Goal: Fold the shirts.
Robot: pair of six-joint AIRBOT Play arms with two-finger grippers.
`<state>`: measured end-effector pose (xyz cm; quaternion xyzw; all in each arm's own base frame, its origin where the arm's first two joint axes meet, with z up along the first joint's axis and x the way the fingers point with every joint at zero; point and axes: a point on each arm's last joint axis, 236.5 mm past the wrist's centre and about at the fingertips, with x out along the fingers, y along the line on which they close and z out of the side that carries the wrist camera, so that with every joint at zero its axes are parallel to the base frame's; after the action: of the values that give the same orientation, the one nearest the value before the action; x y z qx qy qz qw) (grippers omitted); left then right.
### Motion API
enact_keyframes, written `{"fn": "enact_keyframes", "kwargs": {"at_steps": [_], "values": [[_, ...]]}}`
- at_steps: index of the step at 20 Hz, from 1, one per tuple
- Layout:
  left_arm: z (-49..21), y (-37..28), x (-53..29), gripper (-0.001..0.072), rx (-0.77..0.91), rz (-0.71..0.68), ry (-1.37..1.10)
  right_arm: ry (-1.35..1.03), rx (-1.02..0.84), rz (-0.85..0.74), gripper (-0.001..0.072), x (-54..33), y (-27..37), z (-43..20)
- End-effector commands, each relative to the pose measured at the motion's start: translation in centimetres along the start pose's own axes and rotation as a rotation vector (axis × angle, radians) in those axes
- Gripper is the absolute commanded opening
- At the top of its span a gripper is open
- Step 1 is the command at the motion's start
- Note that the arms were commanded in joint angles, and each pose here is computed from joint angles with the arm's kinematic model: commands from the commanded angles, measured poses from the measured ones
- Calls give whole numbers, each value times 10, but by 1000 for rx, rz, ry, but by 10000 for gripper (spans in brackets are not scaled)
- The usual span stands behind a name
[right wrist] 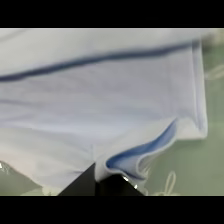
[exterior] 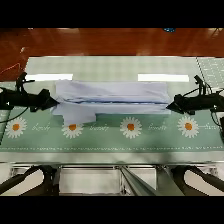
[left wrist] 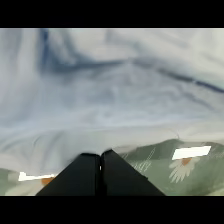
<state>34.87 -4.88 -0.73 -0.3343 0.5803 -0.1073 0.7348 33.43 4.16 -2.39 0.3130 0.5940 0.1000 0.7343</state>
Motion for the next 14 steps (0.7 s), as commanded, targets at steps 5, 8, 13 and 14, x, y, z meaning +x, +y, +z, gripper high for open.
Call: {"fn": "enact_keyframes", "kwargs": {"at_steps": [5,8,13,14], "values": [[90,-12,41,22,-10,-28,30,-56,30,60,24,13,10,84],[117,-11,63,22,-21,-35,45,-69,35,102,24,26,11,108],[142,-13,93,22,-19,-44,60,-116,75,113,24,49,-3,132],[143,-11,98,22,-21,-42,60,-132,86,109,28,52,-7,137]]}}
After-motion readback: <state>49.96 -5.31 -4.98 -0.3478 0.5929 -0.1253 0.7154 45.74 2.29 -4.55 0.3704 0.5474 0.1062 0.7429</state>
